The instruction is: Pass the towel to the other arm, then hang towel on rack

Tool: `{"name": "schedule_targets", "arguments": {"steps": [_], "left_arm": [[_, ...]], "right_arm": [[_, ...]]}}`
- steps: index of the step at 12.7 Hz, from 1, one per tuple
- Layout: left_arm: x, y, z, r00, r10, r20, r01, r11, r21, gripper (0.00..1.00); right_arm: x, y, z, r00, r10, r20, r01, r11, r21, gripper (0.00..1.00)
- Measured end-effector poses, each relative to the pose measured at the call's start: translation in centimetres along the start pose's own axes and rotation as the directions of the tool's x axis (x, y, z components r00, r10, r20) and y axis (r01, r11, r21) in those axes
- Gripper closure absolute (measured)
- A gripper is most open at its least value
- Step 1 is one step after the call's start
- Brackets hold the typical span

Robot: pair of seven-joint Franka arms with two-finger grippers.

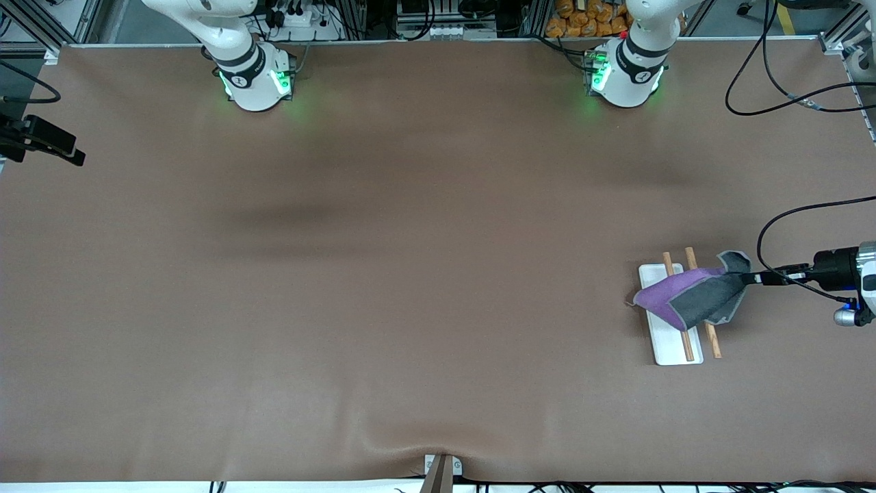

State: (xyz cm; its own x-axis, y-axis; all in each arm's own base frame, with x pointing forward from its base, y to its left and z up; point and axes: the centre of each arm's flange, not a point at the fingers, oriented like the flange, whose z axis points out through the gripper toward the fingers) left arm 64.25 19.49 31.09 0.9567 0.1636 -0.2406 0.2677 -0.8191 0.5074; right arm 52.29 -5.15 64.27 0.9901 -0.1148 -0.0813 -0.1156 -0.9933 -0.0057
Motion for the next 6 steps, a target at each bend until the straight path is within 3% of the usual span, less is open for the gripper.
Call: {"name": "schedule_targets", "arguments": {"steps": [6], "left_arm": [[0.1,1.5,-2.3,0.999,0.027,-0.042,-0.026,1.0,0.012,0.06]], "right_arm": [[0.1,0.1,-0.1,0.999,0.052,-0.009,-0.052,0.999,-0.001,0.0]]}}
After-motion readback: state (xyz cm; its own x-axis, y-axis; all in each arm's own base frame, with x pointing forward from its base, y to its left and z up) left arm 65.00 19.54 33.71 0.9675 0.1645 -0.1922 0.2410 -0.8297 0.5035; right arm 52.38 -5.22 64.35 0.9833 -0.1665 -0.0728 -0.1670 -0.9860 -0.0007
